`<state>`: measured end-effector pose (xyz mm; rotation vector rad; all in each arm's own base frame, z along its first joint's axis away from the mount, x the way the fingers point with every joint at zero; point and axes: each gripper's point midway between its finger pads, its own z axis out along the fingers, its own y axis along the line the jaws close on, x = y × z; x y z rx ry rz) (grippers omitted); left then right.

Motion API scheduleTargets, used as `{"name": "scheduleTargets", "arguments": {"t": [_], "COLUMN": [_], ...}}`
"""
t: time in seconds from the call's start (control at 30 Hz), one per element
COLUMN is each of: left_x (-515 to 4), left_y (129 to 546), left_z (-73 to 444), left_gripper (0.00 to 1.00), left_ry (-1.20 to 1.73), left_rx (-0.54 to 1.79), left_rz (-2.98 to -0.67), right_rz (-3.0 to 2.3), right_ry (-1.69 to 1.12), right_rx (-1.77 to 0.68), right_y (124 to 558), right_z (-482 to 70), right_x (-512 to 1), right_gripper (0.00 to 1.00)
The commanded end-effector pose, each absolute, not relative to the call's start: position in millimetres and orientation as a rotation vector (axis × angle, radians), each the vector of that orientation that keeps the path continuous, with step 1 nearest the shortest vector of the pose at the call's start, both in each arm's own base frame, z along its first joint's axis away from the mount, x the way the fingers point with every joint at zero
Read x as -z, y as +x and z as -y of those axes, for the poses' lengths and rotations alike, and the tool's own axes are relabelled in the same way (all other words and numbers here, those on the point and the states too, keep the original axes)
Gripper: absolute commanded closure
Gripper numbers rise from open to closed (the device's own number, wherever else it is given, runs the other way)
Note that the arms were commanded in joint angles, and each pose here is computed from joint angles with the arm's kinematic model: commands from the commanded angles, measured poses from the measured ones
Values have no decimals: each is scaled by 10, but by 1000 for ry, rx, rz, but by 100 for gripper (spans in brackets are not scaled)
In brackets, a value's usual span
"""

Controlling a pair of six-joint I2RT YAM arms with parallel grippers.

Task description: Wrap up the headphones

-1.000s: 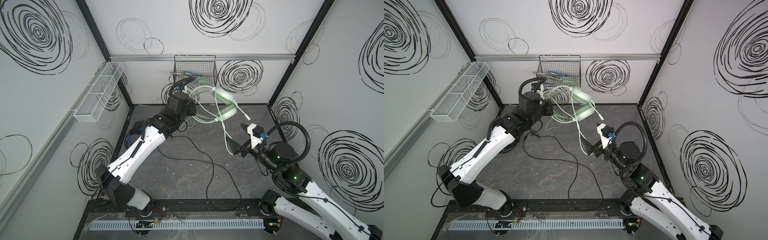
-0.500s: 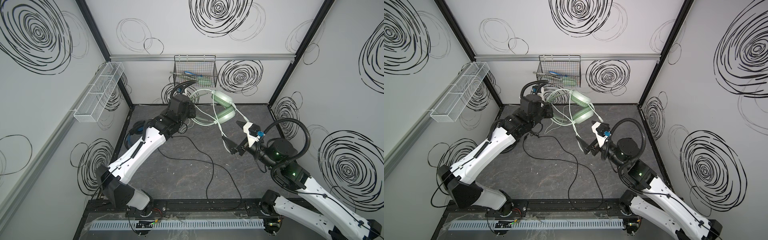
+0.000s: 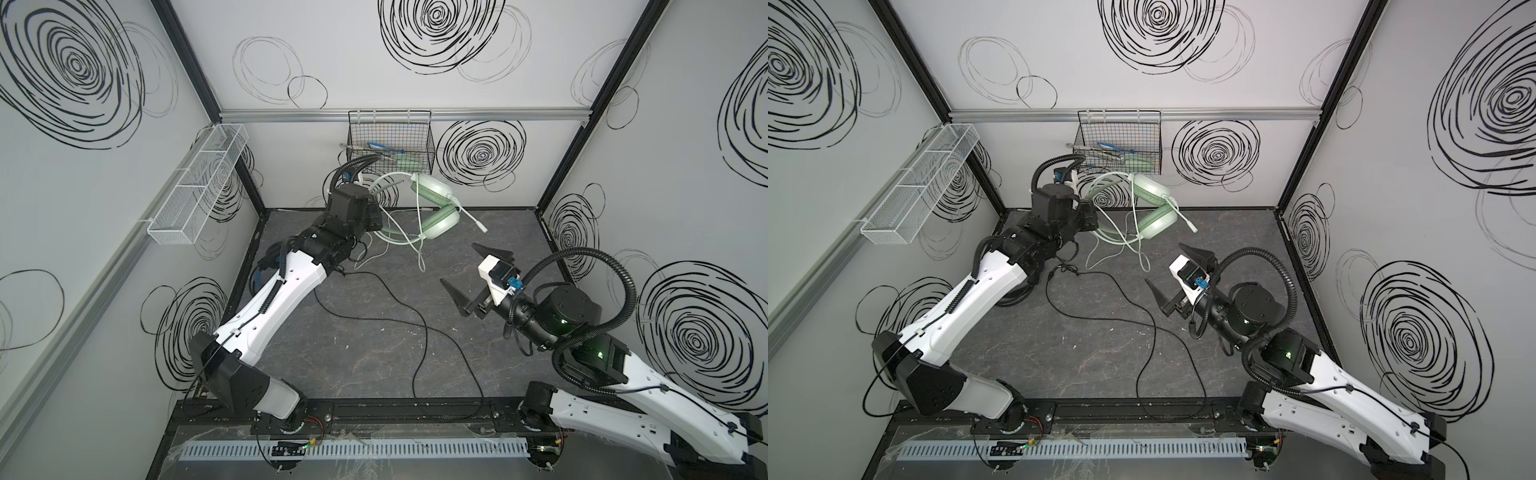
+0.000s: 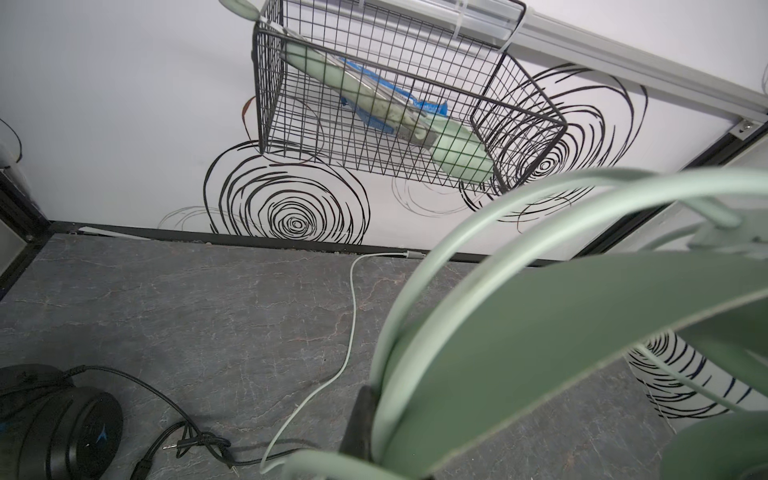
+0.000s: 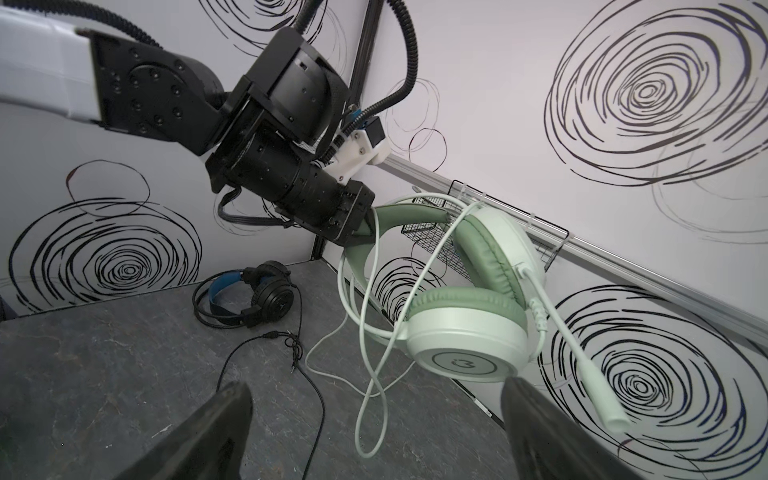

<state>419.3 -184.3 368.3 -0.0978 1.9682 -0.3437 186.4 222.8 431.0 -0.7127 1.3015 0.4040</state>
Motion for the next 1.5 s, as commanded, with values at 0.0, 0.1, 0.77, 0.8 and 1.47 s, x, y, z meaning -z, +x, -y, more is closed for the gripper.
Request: {"name": "scheduleTargets", "arguments": {"t": [0.0, 0.1, 0.77, 0.8, 1.47], "left_x": [-4325, -4380, -4368, -4364, -4187], "left_y": [4176, 4188, 4341, 4339, 4307], "left_z": [1894, 1874, 2095, 2093, 2234], "left_gripper": [100, 100, 100, 100, 100], "left_ry": [-158, -160, -92, -92, -62], "left_rx": [498, 493, 550, 552, 570], "left_rz": [-1787, -1774, -1807, -1808, -1848], "right_rz": [-1323, -1365, -1460, -1470, -1559], "right_ry": [-429, -362, -763, -775, -768], "right_rx": [-472, -557, -668, -672, -645], "right_y": [1942, 1945, 2402, 2435, 3012], "right_z": [-1890, -1832, -3084, -3115, -3229], "right_x": [-4617, -4723, -4648, -4583, -4162], "right_gripper": [3, 3, 37, 40, 57]}}
